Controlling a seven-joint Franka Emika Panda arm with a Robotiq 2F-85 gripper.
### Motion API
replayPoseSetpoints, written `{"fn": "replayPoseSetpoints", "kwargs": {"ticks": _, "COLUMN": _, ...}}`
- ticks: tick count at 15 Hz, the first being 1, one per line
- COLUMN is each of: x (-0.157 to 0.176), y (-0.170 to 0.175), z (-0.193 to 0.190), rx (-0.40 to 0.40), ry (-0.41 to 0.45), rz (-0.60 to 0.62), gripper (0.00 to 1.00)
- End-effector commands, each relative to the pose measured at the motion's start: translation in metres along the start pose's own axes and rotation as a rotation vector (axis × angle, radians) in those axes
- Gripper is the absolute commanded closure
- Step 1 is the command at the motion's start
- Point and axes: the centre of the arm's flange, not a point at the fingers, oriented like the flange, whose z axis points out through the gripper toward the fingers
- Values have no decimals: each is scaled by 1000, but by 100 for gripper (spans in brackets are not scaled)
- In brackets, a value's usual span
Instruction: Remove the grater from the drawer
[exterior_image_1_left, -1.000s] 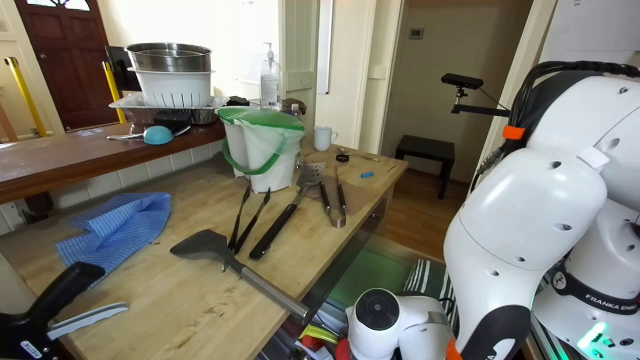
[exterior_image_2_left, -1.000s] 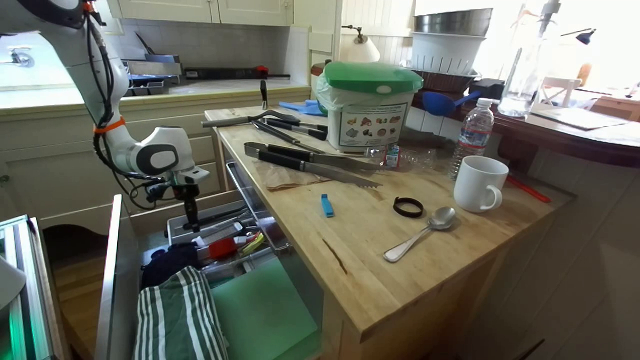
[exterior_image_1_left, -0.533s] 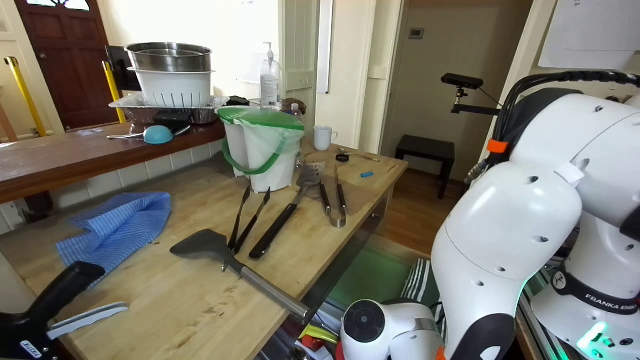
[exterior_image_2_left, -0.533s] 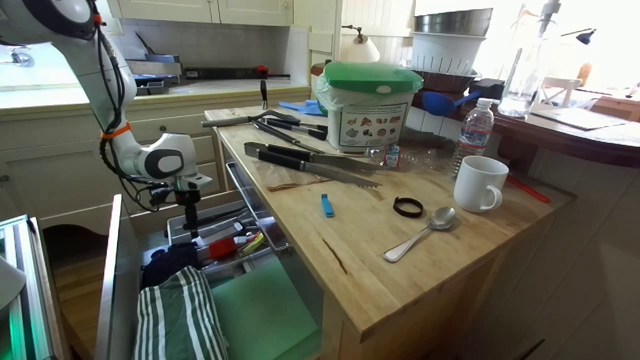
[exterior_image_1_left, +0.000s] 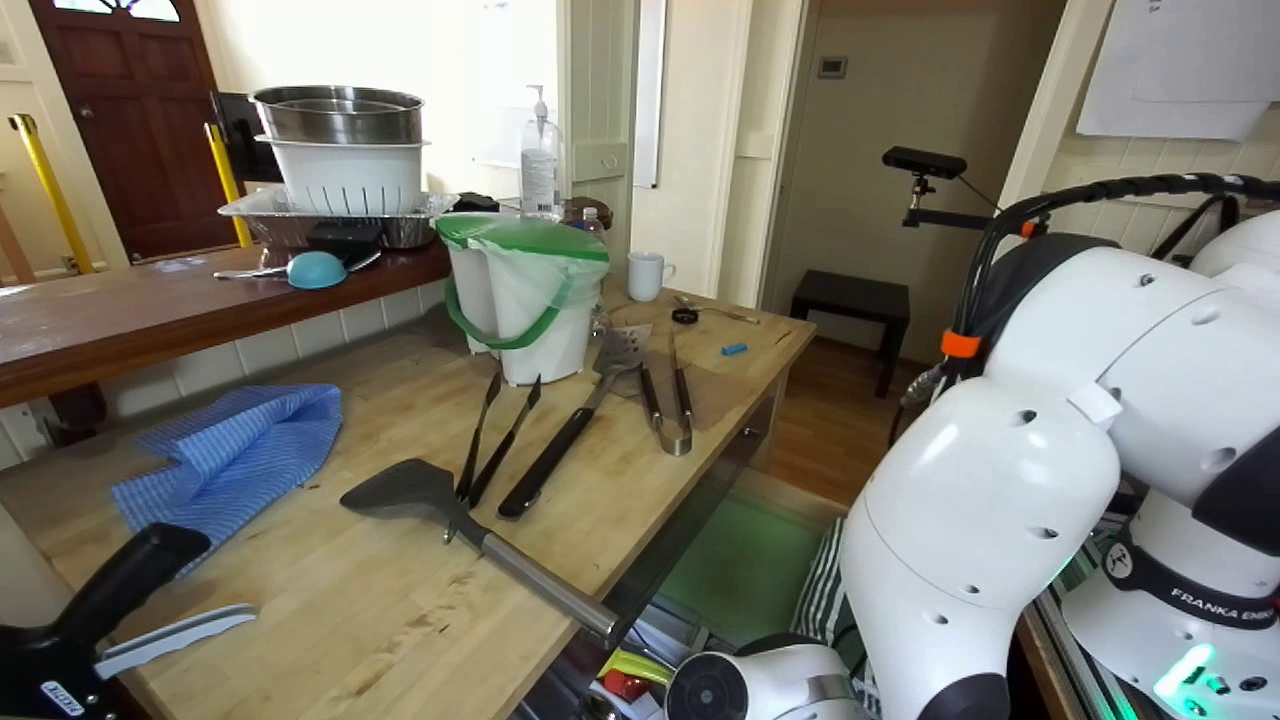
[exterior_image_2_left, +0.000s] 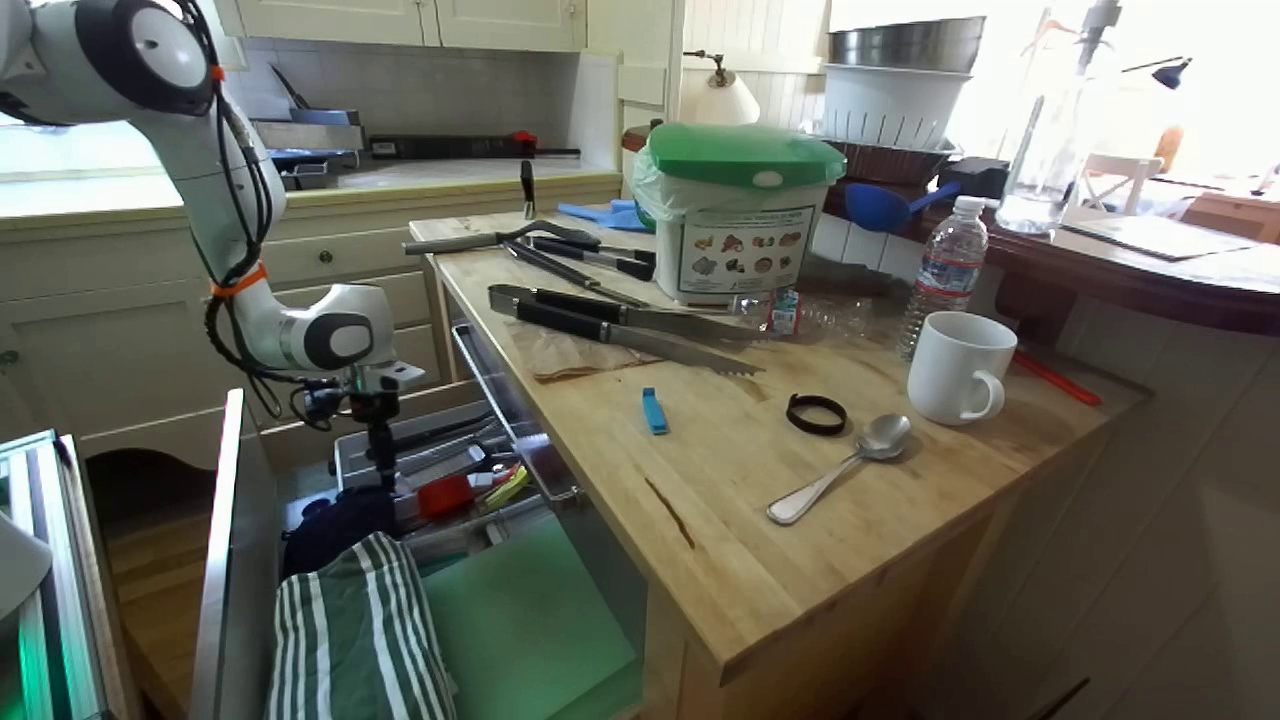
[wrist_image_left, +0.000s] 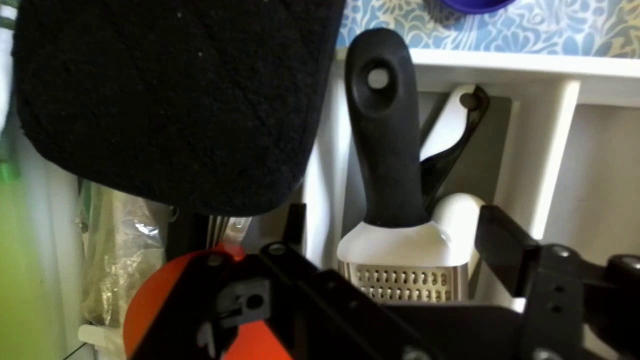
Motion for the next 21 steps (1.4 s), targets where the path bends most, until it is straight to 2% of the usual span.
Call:
{"fn": "replayPoseSetpoints", "kwargs": {"ticks": 1, "x": 7, "y": -15, "z": 19, "rx": -17, "ry": -30, "rz": -27, "gripper": 14}}
{"fn": "replayPoseSetpoints", "kwargs": {"ticks": 5, "x": -1, "y": -9, "z": 34, "rx": -31, "ry": -75, "rz": -29, "gripper": 11}}
{"fn": "replayPoseSetpoints", "kwargs": {"ticks": 7, "x": -2, "y": -1, "z": 41, "rx": -26, "ry": -95, "rz": -19, "gripper": 14}}
{"fn": "replayPoseSetpoints", "kwargs": {"ticks": 8, "x": 0, "y": 0, "z": 44, "rx": -22, "ry": -106, "rz": -17, "gripper": 36}}
{"fn": "replayPoseSetpoints", "kwargs": {"ticks": 10, "x": 3, "y": 2, "z": 43, "rx": -12, "ry": -111, "rz": -9, "gripper": 39}}
{"fn": "replayPoseSetpoints", "kwargs": {"ticks": 11, "x": 3, "y": 4, "z": 41, "rx": -11, "ry": -112, "rz": -5, "gripper": 45}}
{"fn": "replayPoseSetpoints", "kwargs": {"ticks": 15, "x": 4, "y": -2, "z": 35, "rx": 2, "ry": -122, "rz": -2, "gripper": 78}}
{"fn": "replayPoseSetpoints", "kwargs": {"ticks": 17, "x": 2, "y": -3, "z": 33, "rx": -1, "ry": -130, "rz": -10, "gripper": 92}}
{"fn": "replayPoseSetpoints", "kwargs": {"ticks": 19, "x": -4, "y": 3, "z": 22, "rx": 2, "ry": -109, "rz": -23, "gripper": 95}}
{"fn": "replayPoseSetpoints", "kwargs": {"ticks": 20, "x": -10, "y": 13, "z": 13, "rx": 6, "ry": -79, "rz": -26, "gripper": 100}}
{"fn": "replayPoseSetpoints", "kwargs": {"ticks": 21, "x": -14, "y": 22, "z": 6, "rx": 12, "ry": -62, "rz": -41, "gripper": 100}}
